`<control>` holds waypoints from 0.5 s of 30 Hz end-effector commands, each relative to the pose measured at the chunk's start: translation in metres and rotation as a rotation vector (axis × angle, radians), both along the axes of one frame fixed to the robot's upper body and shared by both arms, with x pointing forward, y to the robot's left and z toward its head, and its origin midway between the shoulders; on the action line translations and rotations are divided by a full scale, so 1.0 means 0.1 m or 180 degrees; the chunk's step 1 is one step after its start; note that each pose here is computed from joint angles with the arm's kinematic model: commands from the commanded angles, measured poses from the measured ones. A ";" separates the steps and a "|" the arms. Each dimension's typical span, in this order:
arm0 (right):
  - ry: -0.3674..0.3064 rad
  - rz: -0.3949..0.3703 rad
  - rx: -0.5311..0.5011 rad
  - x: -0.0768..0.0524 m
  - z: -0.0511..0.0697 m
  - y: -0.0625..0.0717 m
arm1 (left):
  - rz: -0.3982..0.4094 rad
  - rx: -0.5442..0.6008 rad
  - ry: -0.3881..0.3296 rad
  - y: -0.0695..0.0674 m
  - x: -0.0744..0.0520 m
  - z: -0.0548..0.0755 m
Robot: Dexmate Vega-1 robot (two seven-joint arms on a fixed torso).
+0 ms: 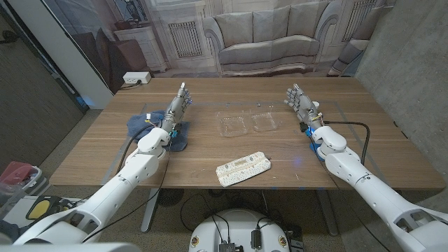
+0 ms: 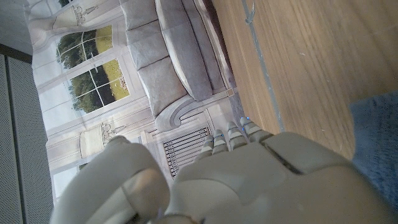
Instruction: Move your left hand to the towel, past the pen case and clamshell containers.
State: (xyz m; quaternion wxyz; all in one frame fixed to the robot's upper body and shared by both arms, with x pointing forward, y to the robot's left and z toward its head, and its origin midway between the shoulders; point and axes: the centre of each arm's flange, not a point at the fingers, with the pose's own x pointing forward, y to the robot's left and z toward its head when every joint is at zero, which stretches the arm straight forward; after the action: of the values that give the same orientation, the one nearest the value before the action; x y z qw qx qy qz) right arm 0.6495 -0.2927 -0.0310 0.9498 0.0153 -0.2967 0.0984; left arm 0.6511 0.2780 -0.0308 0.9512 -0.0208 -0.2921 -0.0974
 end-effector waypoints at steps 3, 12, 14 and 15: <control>-0.0039 -0.0006 -0.0027 -0.01 -0.05 -0.02 | 0.0052 -0.0044 -0.0029 -0.12 -0.01 0.02; -0.0077 -0.0022 -0.0041 -0.01 -0.02 -0.07 | 0.0104 -0.0039 -0.0078 -0.13 -0.03 0.09; -0.0094 -0.0017 -0.0037 -0.01 -0.01 -0.11 | 0.0115 -0.0045 -0.0089 -0.14 -0.04 0.10; -0.0099 -0.0013 -0.0025 0.00 0.00 -0.12 | 0.0125 -0.0053 -0.0094 -0.15 -0.05 0.10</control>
State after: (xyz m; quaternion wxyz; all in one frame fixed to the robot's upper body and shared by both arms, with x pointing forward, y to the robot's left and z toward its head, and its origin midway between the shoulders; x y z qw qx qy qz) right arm 0.6485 -0.2957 -0.0349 0.9478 0.0101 -0.3030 0.0984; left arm 0.6500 0.2676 -0.0272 0.9503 -0.0220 -0.2982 -0.0864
